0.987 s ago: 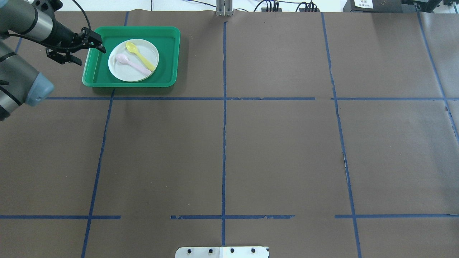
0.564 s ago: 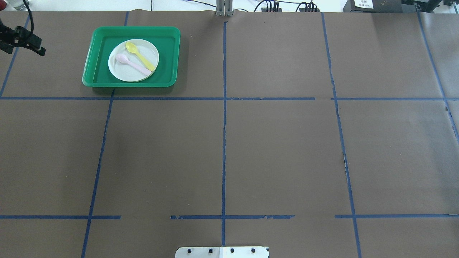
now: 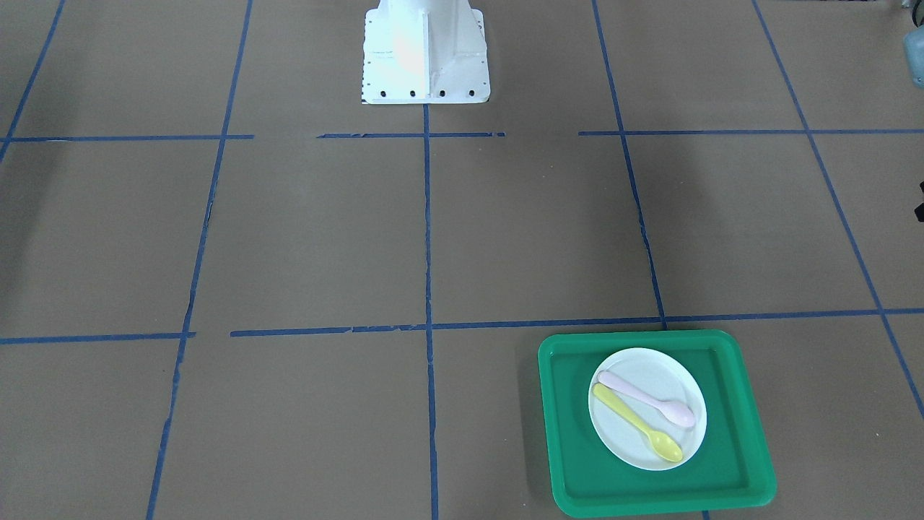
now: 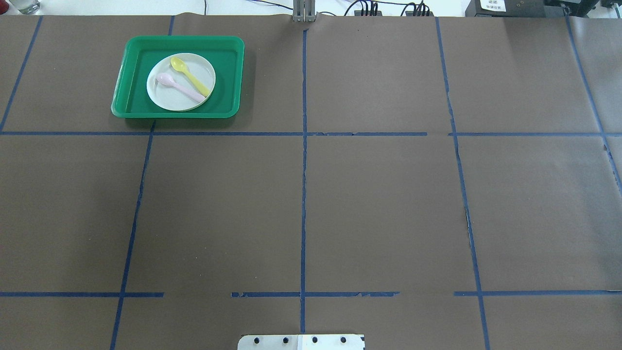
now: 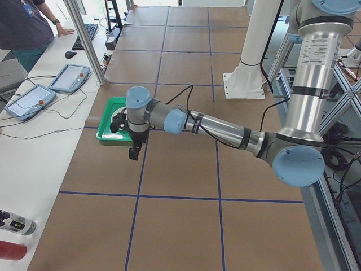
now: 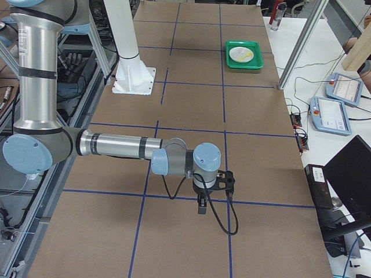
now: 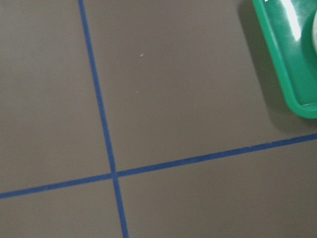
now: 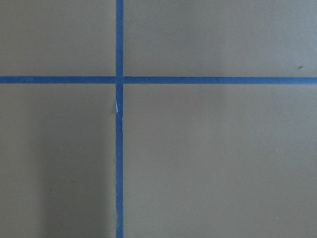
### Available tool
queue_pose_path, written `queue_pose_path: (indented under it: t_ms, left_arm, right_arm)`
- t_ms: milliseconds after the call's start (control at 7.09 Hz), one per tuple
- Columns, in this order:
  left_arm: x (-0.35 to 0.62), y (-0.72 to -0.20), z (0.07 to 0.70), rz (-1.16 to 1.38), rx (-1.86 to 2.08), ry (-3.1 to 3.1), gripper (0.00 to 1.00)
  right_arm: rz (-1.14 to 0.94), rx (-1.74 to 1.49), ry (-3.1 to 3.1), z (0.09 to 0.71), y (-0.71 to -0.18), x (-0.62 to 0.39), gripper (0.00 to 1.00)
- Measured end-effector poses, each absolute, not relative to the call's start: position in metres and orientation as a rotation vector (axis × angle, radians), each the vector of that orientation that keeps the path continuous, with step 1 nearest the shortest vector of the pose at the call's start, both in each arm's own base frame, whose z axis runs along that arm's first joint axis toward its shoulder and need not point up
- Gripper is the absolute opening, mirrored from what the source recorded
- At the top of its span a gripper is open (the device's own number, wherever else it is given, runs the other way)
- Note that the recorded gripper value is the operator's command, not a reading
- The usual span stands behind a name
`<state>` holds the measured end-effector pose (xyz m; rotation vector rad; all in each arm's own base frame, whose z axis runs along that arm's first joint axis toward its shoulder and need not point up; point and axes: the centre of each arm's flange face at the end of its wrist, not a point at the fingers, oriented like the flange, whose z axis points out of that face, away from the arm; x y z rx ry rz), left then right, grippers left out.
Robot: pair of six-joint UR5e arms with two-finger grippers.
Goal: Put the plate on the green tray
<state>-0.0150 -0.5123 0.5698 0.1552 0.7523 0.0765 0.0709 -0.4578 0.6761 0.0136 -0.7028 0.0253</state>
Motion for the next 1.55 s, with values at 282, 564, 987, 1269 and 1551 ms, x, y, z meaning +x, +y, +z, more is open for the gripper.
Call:
queue_pose_path:
  t_ms: [282, 564, 987, 1269, 1551]
  left_arm:
    - [-0.038, -0.466, 0.626, -0.004, 0.052, 0.798, 1.00]
    - [-0.049, -0.451, 0.641, -0.039, 0.026, 0.805, 1.00]
    - [-0.069, -0.445, 0.642, -0.090, 0.024, 0.805, 1.00]
    - [-0.070, -0.445, 0.643, -0.065, 0.036, 0.803, 1.00]
    - [-0.070, -0.444, 0.646, 0.018, 0.067, 0.799, 1.00]
  right_arm:
    - [0.025, 0.014, -0.703, 0.676, -0.458, 0.071, 1.00]
    - [0.025, 0.015, -0.703, 0.676, -0.458, 0.071, 1.00]
    - [0.025, 0.015, -0.703, 0.676, -0.458, 0.071, 1.00]
    - [0.025, 0.015, -0.703, 0.676, -0.458, 0.071, 1.00]
    - [0.025, 0.015, -0.703, 0.676, -0.458, 0.071, 1.00]
